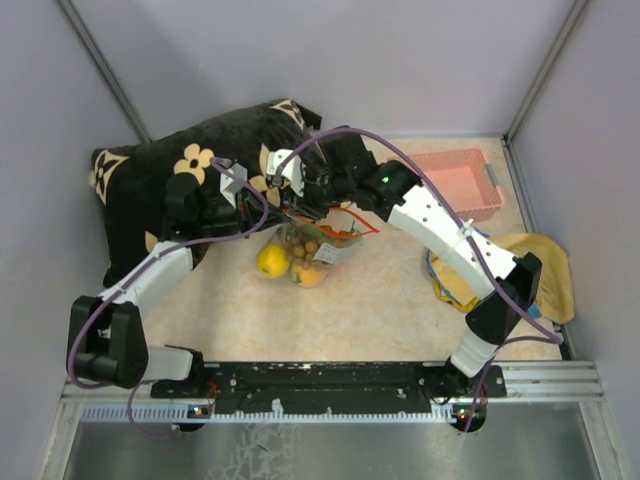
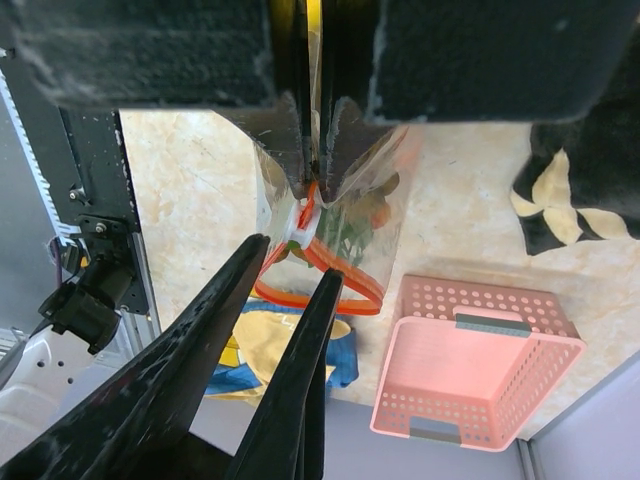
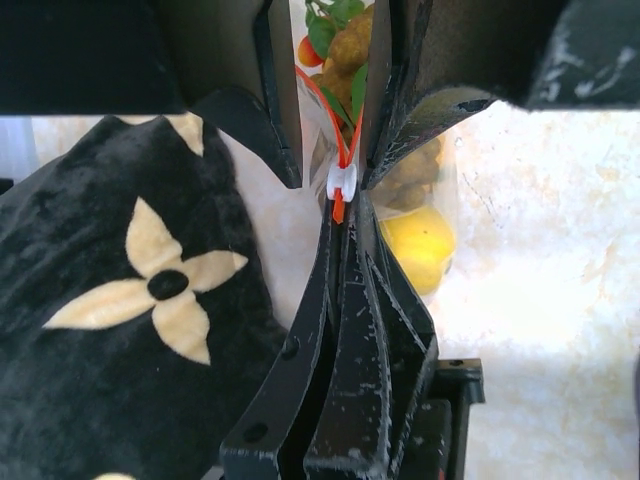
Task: Place the food in the zip-top bag and seal the zipper
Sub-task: Zip the zipper food storage bag at the center of the board.
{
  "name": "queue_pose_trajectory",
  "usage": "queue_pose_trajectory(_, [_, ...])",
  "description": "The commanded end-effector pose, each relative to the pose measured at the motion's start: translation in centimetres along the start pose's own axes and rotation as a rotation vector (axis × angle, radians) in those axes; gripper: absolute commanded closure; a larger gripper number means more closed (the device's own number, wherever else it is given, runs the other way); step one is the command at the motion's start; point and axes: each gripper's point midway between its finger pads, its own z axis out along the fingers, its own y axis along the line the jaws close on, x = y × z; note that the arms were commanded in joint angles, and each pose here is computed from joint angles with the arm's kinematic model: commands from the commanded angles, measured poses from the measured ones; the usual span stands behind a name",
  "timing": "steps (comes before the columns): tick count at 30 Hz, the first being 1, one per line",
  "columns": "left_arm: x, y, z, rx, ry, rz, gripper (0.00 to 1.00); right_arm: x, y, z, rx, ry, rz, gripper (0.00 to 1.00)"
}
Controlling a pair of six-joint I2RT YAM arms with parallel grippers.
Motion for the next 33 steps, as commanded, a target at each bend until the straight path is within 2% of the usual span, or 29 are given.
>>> queue_pose_trajectory(1, [-1.5, -1.1, 0.1, 0.037, -0.01, 0.065, 1.0, -2.9, -0.3, -1.4, 0.007, -0.108, -0.026, 0.7])
queue_pose_trajectory(18, [-1.7, -1.3, 0.1, 0.041, -0.011, 0.074, 1.0, -0.7, -0.2, 1.2, -0.066, -0.08, 0.023, 0.74])
queue_pose_trajectory(29, [-2.0, -1.1, 0.0, 0.023, -0.017, 0.082, 1.0, 1.0, -0.4, 0.9, -0.072, -0.028, 0.063, 0.97])
queue_pose_trajectory(33, [-2.0, -0.8, 0.0, 0.006, -0.019, 0.075, 1.0, 2.2, -0.5, 0.2, -0.061, 0.012, 0.084, 1.0])
